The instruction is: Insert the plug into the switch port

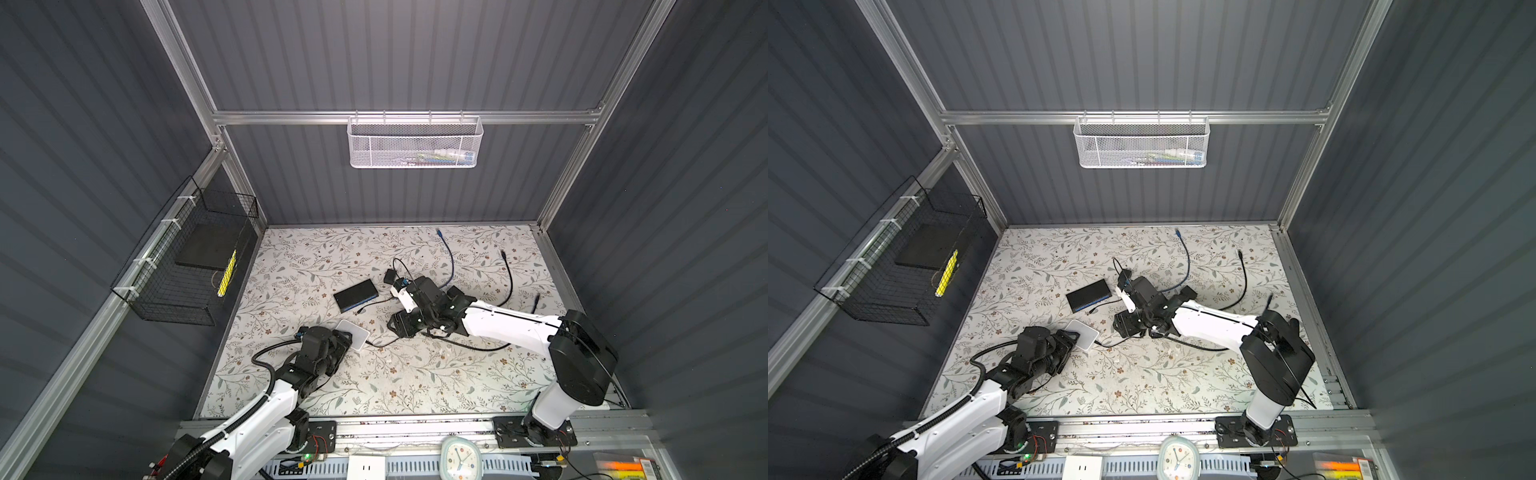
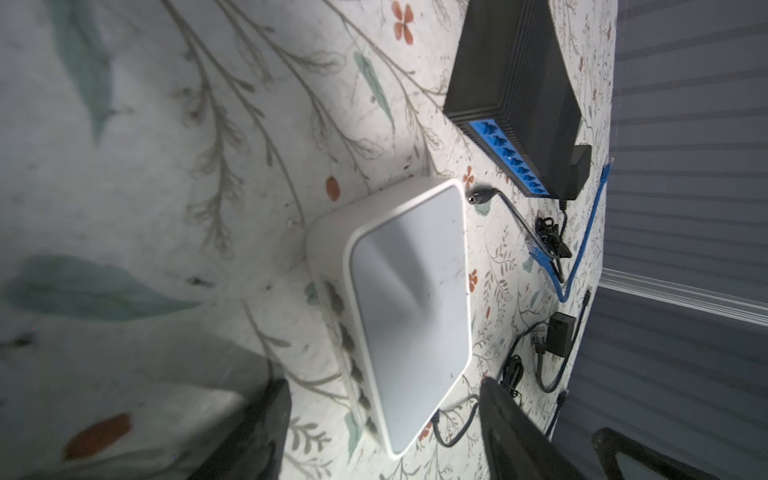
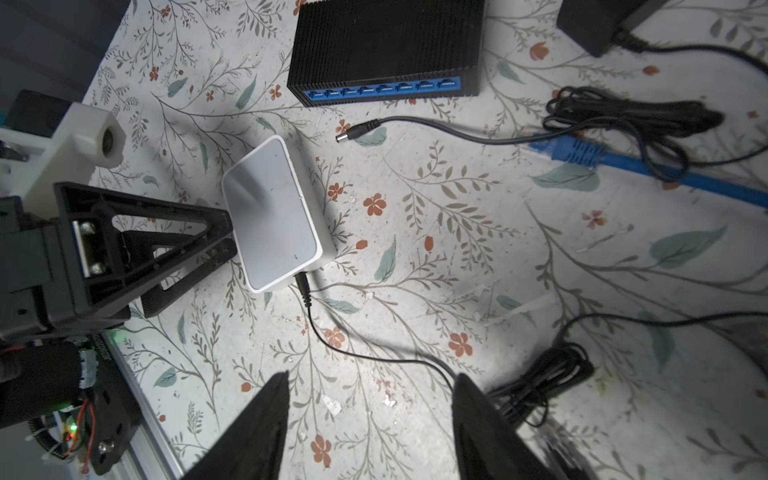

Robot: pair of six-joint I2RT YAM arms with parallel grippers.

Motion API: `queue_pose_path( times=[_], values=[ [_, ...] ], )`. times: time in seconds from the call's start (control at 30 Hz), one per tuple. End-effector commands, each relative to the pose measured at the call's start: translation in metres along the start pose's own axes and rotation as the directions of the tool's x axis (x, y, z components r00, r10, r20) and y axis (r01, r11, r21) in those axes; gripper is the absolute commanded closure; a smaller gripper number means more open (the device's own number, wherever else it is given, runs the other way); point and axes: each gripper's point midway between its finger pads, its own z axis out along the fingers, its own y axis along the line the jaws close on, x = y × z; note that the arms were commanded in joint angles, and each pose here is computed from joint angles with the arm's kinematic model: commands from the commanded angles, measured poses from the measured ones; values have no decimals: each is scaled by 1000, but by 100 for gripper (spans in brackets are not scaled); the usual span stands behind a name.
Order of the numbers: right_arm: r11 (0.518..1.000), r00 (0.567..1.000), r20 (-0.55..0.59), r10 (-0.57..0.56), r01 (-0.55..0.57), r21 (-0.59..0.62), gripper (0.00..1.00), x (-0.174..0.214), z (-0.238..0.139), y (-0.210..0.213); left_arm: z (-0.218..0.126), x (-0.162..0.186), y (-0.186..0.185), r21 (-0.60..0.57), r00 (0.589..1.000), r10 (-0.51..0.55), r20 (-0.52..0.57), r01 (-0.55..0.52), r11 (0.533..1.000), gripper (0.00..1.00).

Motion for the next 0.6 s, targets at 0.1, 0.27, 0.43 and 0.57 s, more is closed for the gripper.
queue_pose_path(
  times=[0.1, 0.27, 0.43, 0.57],
  values=[
    [966, 964, -61, 259, -258, 18, 36, 13, 16, 15, -38, -16, 15, -241, 993, 111, 38, -99, 965, 15],
    [928, 924, -81, 372, -372, 21, 36, 20, 25, 20, -59, -44, -33, -317, 932, 362, -4, -345, 883, 12],
    [901, 897, -81, 434, -431, 49, 35, 34, 23, 19, -42, -61, -46, -452, 812, 521, -264, -581, 677, 14],
    [891, 888, -82, 453, -451, 48, 35, 38, 22, 23, -14, -57, -52, -358, 766, 535, -357, -641, 679, 16]
  ],
)
